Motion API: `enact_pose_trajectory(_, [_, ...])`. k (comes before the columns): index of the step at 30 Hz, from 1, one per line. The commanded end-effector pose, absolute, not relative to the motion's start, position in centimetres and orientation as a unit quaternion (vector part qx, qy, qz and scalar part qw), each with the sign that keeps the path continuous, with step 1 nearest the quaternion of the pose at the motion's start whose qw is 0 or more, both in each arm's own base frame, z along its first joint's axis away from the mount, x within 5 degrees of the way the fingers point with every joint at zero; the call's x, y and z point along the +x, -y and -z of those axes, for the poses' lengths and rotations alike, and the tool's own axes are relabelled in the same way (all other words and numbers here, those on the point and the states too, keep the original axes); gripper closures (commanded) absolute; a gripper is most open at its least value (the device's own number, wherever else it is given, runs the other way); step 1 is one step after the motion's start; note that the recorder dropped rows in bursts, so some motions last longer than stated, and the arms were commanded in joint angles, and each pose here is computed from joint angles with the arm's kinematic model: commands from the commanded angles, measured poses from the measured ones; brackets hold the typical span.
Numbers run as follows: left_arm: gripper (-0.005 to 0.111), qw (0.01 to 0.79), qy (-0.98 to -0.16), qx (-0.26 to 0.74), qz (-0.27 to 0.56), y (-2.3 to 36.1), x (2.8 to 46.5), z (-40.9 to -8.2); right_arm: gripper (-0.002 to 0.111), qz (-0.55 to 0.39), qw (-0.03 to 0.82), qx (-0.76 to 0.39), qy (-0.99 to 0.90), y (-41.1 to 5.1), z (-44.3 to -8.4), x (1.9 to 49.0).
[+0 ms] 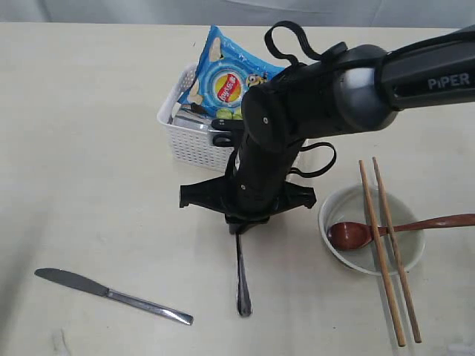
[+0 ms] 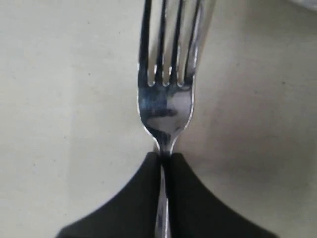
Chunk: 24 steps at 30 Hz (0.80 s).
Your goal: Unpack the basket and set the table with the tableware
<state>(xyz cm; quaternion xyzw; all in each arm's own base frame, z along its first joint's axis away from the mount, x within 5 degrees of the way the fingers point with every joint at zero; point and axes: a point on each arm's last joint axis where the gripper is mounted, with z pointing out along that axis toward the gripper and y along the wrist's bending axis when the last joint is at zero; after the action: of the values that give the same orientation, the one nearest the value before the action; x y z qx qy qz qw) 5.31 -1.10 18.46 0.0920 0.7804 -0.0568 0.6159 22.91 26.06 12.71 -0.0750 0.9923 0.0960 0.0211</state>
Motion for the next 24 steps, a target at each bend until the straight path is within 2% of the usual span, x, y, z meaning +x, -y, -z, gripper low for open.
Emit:
enact_pose_trajectory(1, [0.107, 0.617, -0.779, 0.092, 0.060, 1.1, 5.3, -18.4, 0.108, -0.085, 0.013, -0.074, -0.994, -25.7, -12.8, 22.8])
enact_pose_trajectory(5, [0.107, 0.617, -0.779, 0.092, 0.060, 1.1, 5.3, -18.4, 0.107, -0.082, 0.012, -0.078, -0.994, -25.6, -12.8, 22.8])
enact_pose_trajectory(8, [0.107, 0.617, -0.779, 0.092, 0.060, 1.1, 5.3, -18.4, 0.092, -0.082, 0.012, -0.076, -0.994, -25.6, -12.8, 22.8])
enact_pose_trajectory(12, [0.107, 0.617, -0.779, 0.092, 0.060, 1.1, 5.3, -18.4, 0.066, -0.079, 0.011, -0.082, -0.993, -25.6, -12.8, 22.8])
enact_pose_trajectory(13, [0.107, 0.617, -0.779, 0.092, 0.060, 1.1, 5.3, -18.4, 0.064, -0.076, 0.011, -0.085, -0.993, -25.5, -13.0, 22.8])
enact_pose_trajectory(16, [0.107, 0.617, -0.779, 0.092, 0.060, 1.1, 5.3, -18.4, 0.063, -0.063, 0.013, -0.109, -0.992, -25.6, -14.0, 23.1])
enact_pose_trajectory(20, [0.107, 0.617, -0.779, 0.092, 0.060, 1.1, 5.3, -18.4, 0.063, -0.064, 0.027, -0.162, -0.984, -26.5, -17.5, 24.0])
enact_pose_trajectory(24, [0.107, 0.617, -0.779, 0.092, 0.060, 1.1, 5.3, -18.4, 0.063, -0.111, 0.036, -0.303, -0.946, -28.7, -21.2, 22.8])
